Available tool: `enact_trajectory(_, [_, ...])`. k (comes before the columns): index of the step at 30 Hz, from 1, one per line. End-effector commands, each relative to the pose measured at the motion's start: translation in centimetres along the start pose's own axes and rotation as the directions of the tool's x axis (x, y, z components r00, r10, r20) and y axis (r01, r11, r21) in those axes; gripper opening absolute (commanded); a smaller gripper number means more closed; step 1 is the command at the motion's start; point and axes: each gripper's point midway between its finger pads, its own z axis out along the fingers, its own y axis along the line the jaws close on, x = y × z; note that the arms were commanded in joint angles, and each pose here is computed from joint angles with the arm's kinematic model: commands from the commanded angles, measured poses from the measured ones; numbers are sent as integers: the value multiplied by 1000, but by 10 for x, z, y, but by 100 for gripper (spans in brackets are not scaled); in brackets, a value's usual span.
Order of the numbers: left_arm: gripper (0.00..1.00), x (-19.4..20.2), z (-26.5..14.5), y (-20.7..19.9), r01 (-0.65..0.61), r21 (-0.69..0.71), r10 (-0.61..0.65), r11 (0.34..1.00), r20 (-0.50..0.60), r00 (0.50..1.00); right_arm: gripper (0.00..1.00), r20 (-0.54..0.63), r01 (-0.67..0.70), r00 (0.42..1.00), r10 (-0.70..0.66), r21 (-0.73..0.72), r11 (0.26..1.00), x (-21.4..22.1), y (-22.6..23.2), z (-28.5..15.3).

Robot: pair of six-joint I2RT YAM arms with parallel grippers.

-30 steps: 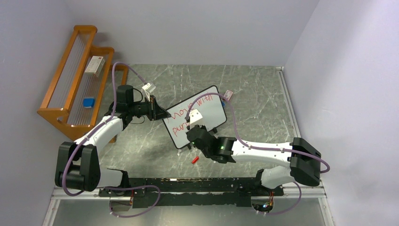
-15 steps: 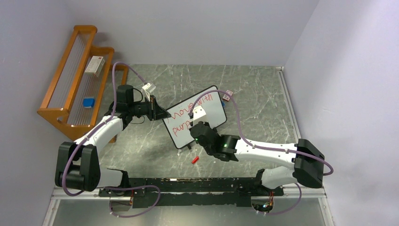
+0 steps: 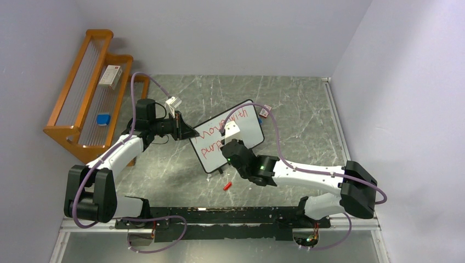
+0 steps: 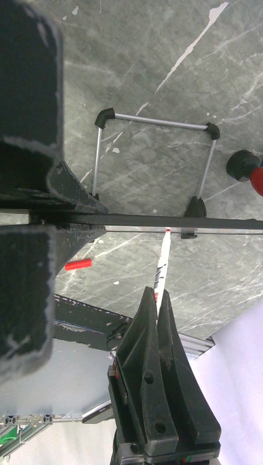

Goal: Write a sentence on the whiteboard

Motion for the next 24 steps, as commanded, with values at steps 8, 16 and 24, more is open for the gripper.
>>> enact_trajectory(8, [5,28,2,17,71,-72,-77,995,-73,994,0,-7,-16,1000,16,-18,1000,-4,5,2])
enact_trajectory(16, [5,28,2,17,74,-73,-79,995,-75,994,0,-37,-13,999,12,-40,999,8,8,-2])
enact_trajectory(24, [5,28,2,17,74,-74,-79,995,-74,994,0,-53,-6,999,4,-31,1000,15,5,-5])
